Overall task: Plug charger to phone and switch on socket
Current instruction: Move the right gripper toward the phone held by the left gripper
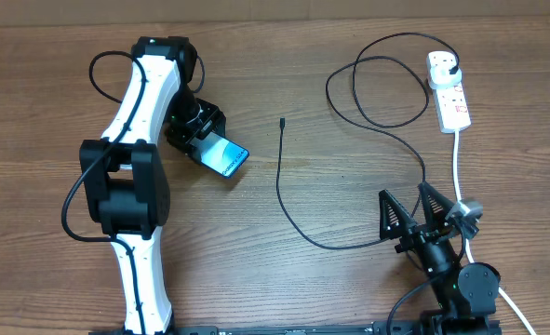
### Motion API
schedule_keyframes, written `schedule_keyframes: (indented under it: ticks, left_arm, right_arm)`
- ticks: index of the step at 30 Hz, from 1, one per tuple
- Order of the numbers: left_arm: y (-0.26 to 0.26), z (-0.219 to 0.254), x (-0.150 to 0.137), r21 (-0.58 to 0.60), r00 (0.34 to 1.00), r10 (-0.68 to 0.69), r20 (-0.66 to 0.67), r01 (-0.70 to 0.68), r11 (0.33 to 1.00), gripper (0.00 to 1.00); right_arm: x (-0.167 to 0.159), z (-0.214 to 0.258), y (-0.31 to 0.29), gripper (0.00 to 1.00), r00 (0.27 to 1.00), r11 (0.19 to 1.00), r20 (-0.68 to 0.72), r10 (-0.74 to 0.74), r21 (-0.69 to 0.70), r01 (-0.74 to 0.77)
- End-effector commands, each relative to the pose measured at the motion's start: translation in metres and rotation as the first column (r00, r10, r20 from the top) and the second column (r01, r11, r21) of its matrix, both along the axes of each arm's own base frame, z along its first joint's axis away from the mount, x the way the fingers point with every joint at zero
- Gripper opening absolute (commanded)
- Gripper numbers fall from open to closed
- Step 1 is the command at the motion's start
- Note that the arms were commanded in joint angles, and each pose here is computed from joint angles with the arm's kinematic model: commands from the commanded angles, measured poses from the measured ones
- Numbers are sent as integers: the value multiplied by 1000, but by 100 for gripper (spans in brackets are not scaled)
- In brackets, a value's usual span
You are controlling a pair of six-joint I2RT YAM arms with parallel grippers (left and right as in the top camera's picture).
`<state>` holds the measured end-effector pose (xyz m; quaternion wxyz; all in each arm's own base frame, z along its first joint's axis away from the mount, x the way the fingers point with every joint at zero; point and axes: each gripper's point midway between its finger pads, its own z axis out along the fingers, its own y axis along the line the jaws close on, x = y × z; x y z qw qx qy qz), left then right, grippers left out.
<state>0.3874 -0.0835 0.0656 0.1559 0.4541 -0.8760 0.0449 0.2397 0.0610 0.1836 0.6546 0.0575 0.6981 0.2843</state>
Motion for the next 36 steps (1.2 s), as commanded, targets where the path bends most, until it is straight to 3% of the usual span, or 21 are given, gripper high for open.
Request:
schedule_keyframes:
  ticks: [1, 11, 16, 20, 24, 28, 32, 36]
  left_arm:
    - [-5, 15, 8, 46, 995, -77, 63, 74, 996, 4]
    - [-38, 54, 31, 70, 963, -166, 212, 154, 986, 4]
    - [-40, 55, 32, 65, 963, -160, 218, 149, 987, 4]
    - [-41, 56, 32, 57, 970, -120, 211, 110, 992, 4]
    - [-46, 57, 31, 28, 978, -63, 198, 58, 998, 4]
    - [-49, 57, 30, 19, 983, 2, 182, -5, 1000, 4]
    - [-52, 56, 30, 36, 983, 35, 179, -42, 998, 4]
    - [-53, 54, 30, 84, 981, 30, 193, -47, 995, 4]
  right_arm:
    - [-2, 14, 14, 100, 996, 994, -23, 87, 63, -85]
    - [35, 56, 55, 100, 931, 946, -170, 323, 101, -309]
    - [63, 59, 83, 100, 829, 869, -262, 494, 170, -464]
    - [81, 50, 104, 100, 731, 771, -244, 637, 220, -598]
    - [107, 26, 112, 100, 689, 737, -308, 656, 455, -499]
    - [121, -1, 132, 100, 653, 703, -323, 685, 528, -476]
    - [136, -44, 150, 83, 673, 762, -439, 595, 576, -297]
    - [138, -55, 167, 72, 707, 806, -473, 526, 542, -237]
